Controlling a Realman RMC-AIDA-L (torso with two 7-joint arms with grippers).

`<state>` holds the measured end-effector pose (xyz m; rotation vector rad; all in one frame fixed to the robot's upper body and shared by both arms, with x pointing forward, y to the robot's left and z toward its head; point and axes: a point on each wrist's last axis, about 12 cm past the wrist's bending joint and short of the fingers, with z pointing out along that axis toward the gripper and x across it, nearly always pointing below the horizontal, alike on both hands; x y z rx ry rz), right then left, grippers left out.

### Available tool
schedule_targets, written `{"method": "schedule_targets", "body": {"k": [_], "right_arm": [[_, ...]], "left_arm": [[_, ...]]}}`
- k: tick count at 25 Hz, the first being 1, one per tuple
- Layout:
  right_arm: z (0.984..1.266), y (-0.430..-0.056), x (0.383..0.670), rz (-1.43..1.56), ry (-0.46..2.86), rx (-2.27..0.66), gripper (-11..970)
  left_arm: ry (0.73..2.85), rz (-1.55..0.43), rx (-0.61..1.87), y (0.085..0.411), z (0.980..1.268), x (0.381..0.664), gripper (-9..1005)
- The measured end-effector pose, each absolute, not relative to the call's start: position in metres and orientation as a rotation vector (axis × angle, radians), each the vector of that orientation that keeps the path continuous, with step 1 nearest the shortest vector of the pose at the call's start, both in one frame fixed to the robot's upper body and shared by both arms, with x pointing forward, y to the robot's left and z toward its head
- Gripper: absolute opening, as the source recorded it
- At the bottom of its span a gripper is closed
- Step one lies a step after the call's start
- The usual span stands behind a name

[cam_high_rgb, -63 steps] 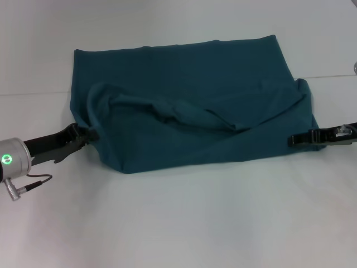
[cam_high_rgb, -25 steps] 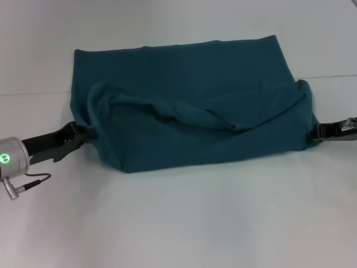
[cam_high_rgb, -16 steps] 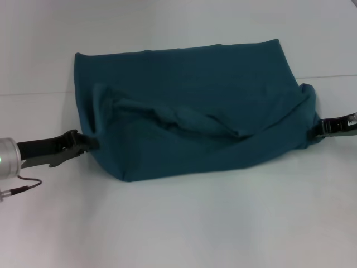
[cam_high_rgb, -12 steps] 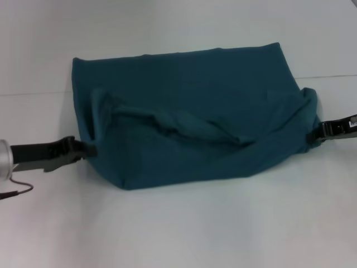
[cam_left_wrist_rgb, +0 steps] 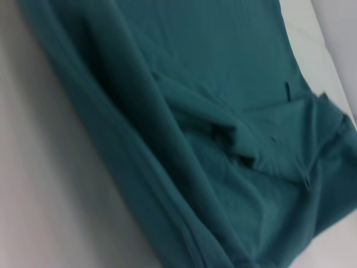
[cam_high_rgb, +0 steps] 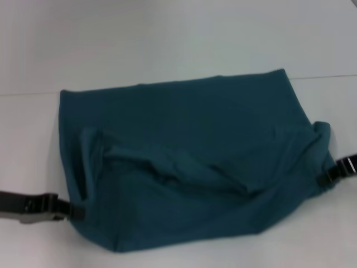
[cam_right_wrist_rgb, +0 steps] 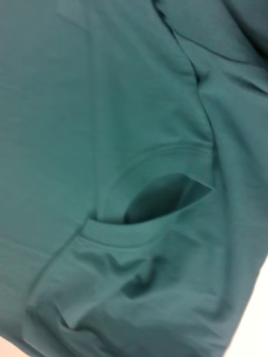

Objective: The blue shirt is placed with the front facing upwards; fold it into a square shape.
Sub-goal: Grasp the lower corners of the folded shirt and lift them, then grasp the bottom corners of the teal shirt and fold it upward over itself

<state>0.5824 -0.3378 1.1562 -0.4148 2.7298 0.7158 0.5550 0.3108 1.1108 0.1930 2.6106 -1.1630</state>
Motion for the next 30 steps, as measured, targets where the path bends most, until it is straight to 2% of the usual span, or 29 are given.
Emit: {"method": "schedule_targets", "body": {"k": [5, 10, 18, 22, 28, 30], "right_arm": [[1.155, -0.338, 0.564, 0.791, 2.810, -0.475, 66], [1.153, -0.338, 0.549, 0.867, 2.870, -0.550, 67], [1.152, -0.339, 0.540, 0.934, 2.891, -0.628, 58], [1.156, -0.346, 0.544, 0.963, 2.836, -0.595, 59], [1.170, -0.362, 0.564, 0.908, 2.699, -0.393, 59], [1.173, -0.366, 0.570, 0.884, 2.660, -0.332, 58]], "left_arm": [[2.667, -1.229, 0.284, 0.314, 1.118, 0.535, 98], [2.778, -1.225, 0.312, 0.320, 1.112, 0.520, 99], [2.877, -1.268, 0.434, 0.323, 1.109, 0.504, 102], [2.834, -1.297, 0.450, 0.326, 1.117, 0.511, 103], [2.788, -1.228, 0.295, 0.329, 1.134, 0.545, 105], [2.787, -1.217, 0.280, 0.329, 1.136, 0.548, 106]]}}
